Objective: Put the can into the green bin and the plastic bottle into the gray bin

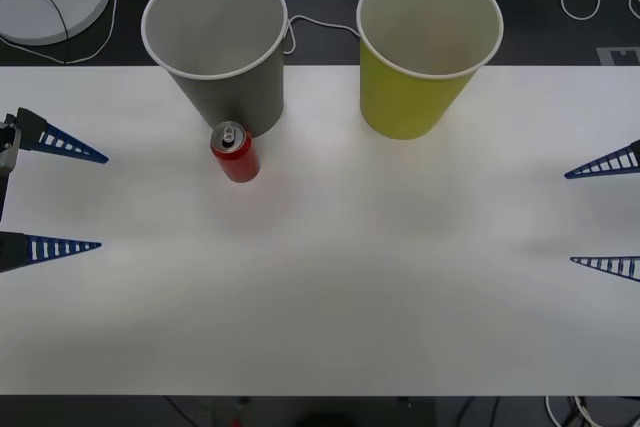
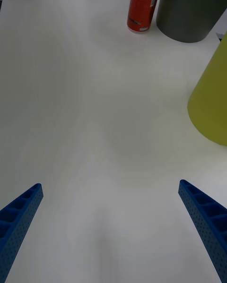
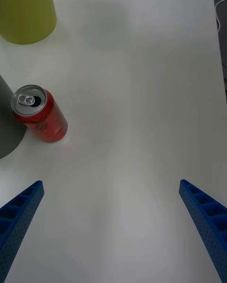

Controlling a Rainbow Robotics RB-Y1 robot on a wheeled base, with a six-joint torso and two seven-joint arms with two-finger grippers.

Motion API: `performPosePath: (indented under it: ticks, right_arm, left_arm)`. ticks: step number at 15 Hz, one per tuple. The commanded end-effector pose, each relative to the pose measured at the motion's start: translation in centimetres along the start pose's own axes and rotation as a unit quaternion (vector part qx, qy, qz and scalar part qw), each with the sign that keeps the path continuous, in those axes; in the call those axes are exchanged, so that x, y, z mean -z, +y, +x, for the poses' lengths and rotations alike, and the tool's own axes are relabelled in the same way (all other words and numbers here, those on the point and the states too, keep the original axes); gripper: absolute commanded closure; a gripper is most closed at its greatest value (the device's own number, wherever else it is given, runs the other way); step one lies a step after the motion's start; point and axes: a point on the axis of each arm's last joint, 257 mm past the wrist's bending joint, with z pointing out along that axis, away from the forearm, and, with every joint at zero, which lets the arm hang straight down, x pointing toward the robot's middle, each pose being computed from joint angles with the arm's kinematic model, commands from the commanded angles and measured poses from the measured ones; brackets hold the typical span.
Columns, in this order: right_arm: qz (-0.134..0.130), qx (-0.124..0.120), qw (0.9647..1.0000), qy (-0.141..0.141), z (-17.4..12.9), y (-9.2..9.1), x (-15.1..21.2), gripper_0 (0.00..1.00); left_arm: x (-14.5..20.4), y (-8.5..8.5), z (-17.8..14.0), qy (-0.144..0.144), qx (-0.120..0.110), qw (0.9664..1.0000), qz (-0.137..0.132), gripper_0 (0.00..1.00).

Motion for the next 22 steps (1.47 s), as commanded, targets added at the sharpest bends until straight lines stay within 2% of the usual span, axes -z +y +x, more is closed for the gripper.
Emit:
performPosePath:
  ticks: [1,4,7,8,10,13,15,17,19,20,22]
  right_arm:
    - [0.000,0.000,1.0000,0.000,0.0,0.0,0.0,0.00]
    - [0.000,0.000,1.0000,0.000,0.0,0.0,0.0,0.00]
    - [0.000,0.000,1.0000,0.000,0.0,0.0,0.0,0.00]
    - [0.000,0.000,1.0000,0.000,0.0,0.0,0.0,0.00]
    - [0.000,0.000,1.0000,0.000,0.0,0.0,0.0,0.00]
    - [0.000,0.000,1.0000,0.000,0.0,0.0,0.0,0.00]
    - [0.000,0.000,1.0000,0.000,0.0,0.0,0.0,0.00]
    - [0.000,0.000,1.0000,0.000,0.0,0.0,0.0,0.00]
    - [0.000,0.000,1.0000,0.000,0.0,0.0,0.0,0.00]
    - [0.000,0.000,1.0000,0.000,0.0,0.0,0.0,0.00]
    - [0.000,0.000,1.0000,0.000,0.0,0.0,0.0,0.00]
  left_arm:
    - [0.0,0.0,0.0,0.000,0.000,1.0000,0.000,0.00]
    - [-0.4,-0.4,0.3,0.003,0.003,1.0000,0.007,0.00]
    - [-0.1,-0.9,0.5,0.026,-0.012,0.9993,0.025,0.00]
    - [0.0,-1.0,0.5,0.026,-0.009,0.9992,0.028,0.00]
    - [-0.2,-1.7,0.6,0.016,0.007,0.9993,0.034,0.00]
    - [-0.7,-4.6,1.3,-0.001,0.055,0.9967,0.060,0.00]
    - [-1.1,-4.2,1.5,-0.014,0.090,0.9952,0.037,0.00]
    - [-1.5,-3.7,0.8,-0.022,0.142,0.9895,0.017,0.00]
    - [-2.0,-3.3,0.1,-0.025,0.175,0.9841,-0.009,0.00]
    - [-2.4,-3.0,-0.5,-0.027,0.202,0.9785,-0.033,0.00]
    - [-2.9,-2.4,-1.1,-0.029,0.249,0.9650,-0.078,0.00]
